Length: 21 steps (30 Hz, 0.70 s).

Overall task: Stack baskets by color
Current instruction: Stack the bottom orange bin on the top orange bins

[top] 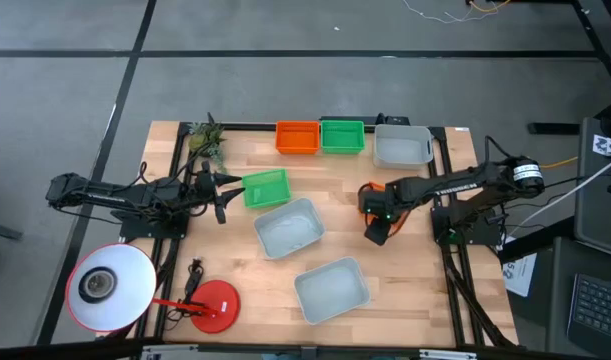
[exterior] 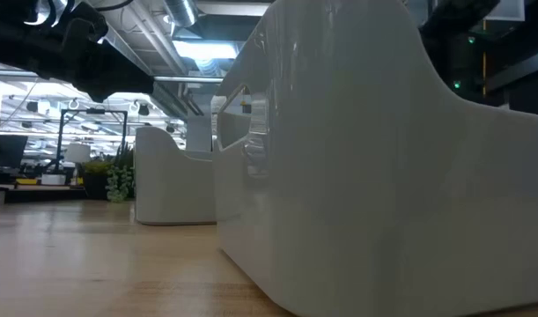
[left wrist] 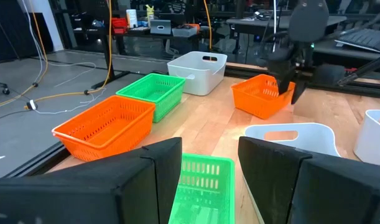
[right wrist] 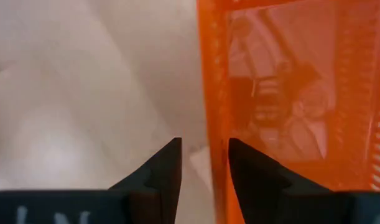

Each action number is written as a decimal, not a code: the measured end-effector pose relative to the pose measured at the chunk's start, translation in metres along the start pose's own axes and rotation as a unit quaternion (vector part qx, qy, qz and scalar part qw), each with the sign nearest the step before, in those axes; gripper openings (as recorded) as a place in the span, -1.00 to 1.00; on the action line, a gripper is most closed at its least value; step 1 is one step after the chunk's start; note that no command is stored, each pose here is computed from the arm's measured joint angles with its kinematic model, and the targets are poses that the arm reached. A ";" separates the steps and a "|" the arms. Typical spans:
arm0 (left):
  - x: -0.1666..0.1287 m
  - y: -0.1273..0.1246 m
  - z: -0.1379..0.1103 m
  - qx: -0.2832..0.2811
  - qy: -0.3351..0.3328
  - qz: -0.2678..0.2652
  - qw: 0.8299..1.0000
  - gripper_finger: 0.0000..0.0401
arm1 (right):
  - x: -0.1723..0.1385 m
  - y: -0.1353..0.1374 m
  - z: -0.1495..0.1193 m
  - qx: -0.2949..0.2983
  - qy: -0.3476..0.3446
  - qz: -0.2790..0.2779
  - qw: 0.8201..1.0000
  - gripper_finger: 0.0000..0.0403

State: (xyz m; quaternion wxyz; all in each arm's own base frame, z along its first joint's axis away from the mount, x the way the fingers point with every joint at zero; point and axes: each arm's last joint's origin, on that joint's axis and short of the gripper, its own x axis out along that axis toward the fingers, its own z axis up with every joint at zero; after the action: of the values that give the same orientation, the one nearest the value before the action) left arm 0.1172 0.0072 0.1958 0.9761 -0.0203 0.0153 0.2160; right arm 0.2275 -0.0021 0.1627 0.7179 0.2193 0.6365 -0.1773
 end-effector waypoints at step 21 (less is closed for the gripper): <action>0.000 0.000 0.000 -0.009 0.000 0.000 1.000 -0.24 | -0.181 0.025 0.120 -0.316 -0.467 -0.086 0.821 -0.99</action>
State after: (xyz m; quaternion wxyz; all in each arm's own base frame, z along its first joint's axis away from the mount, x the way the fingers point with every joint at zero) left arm 0.1172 0.0072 0.1958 0.9758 -0.0295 0.0130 0.2163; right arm 0.3183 -0.0506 0.3557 0.9408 -0.1844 0.2627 -0.1088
